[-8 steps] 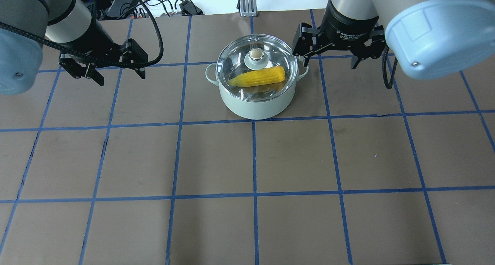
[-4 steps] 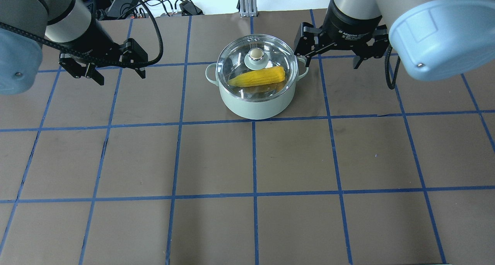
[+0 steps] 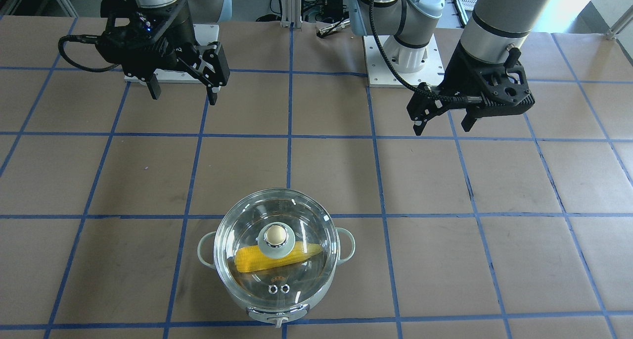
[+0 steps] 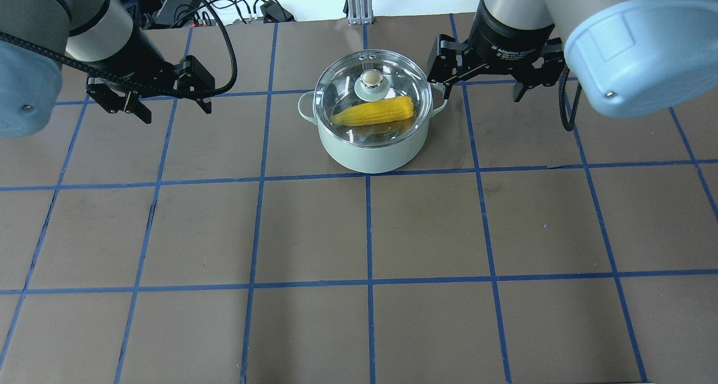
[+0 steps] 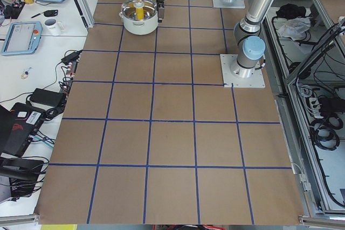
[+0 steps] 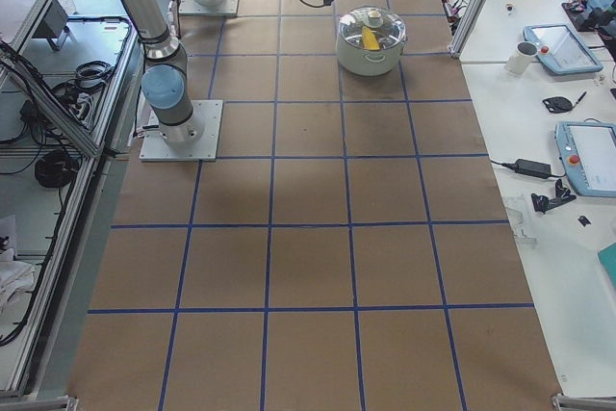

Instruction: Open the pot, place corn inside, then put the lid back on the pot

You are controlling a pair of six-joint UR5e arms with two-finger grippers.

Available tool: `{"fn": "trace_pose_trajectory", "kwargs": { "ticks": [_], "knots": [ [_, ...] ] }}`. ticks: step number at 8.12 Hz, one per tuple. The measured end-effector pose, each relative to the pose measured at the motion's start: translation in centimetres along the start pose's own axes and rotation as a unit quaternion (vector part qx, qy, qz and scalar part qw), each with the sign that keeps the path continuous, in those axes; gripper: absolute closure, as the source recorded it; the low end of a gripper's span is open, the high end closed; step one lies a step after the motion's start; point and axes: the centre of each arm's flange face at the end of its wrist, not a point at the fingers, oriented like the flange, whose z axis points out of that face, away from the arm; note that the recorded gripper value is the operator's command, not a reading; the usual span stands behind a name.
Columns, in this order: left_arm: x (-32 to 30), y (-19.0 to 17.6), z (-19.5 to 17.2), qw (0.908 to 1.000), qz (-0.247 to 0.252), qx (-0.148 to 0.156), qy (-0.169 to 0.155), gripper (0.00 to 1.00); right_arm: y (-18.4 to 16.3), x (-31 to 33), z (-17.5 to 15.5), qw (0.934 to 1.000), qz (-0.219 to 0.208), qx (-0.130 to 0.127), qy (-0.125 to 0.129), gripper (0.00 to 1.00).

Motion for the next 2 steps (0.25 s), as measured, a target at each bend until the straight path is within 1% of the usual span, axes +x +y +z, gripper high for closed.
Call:
{"fn": "trace_pose_trajectory", "kwargs": {
  "ticks": [2],
  "knots": [
    [0.01, 0.04, -0.13, 1.0, 0.0, 0.001, 0.0, 0.0, 0.0, -0.01, 0.0, 1.0, 0.0, 0.0, -0.001, 0.0]
  ]
}}
